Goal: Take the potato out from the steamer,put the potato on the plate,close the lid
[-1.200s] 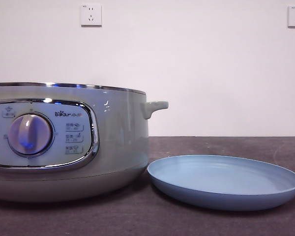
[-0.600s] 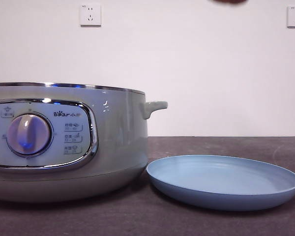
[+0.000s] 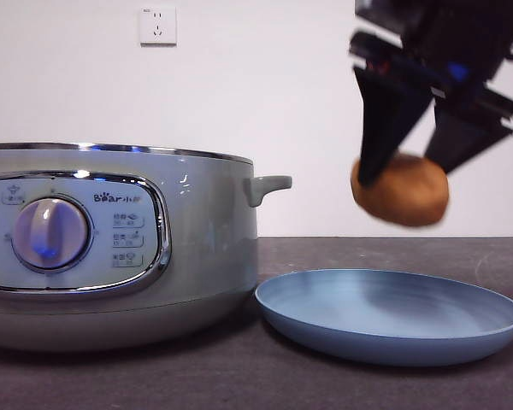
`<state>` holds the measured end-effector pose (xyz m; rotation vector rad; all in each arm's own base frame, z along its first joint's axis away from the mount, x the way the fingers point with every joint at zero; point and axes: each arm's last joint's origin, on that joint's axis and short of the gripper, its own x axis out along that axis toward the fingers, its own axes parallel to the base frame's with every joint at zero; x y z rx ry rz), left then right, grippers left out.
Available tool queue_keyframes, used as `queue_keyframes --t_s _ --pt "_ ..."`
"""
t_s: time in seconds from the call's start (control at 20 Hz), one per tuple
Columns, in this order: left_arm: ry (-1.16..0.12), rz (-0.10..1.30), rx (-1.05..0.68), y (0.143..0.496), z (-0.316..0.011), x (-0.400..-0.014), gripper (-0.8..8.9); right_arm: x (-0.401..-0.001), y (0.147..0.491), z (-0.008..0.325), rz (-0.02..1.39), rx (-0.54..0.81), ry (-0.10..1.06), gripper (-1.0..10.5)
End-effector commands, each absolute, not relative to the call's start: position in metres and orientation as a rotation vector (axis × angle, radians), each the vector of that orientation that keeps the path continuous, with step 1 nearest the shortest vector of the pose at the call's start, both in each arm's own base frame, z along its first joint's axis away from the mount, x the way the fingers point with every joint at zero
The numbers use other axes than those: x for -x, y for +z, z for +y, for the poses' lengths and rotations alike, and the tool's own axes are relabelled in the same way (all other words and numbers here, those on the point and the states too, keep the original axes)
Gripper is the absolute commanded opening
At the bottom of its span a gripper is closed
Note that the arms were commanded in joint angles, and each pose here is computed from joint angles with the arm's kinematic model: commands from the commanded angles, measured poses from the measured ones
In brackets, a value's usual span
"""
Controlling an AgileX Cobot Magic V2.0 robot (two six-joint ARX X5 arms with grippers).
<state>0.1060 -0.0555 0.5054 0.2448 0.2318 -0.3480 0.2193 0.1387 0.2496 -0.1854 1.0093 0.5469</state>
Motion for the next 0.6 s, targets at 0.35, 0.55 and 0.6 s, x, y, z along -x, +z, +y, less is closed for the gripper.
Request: queue_keyframes --t_s 0.35,0.55,0.6 --pt "-0.345 0.191 -0.222 0.511 -0.058 -0.111 -0.08 -0.229 0.199 0.145 1.134 0.210 0.526 -0.1" --pt "-0.372 0.199 -0.220 0.510 -0.061 -0.113 -0.08 -0.237 0.179 0.150 1.185 0.227 0.519 -0.1" --pt "-0.370 0.199 -0.217 0.510 -0.061 -0.113 -0.08 -0.238 0.176 0.150 1.196 0.233 0.519 -0.1"
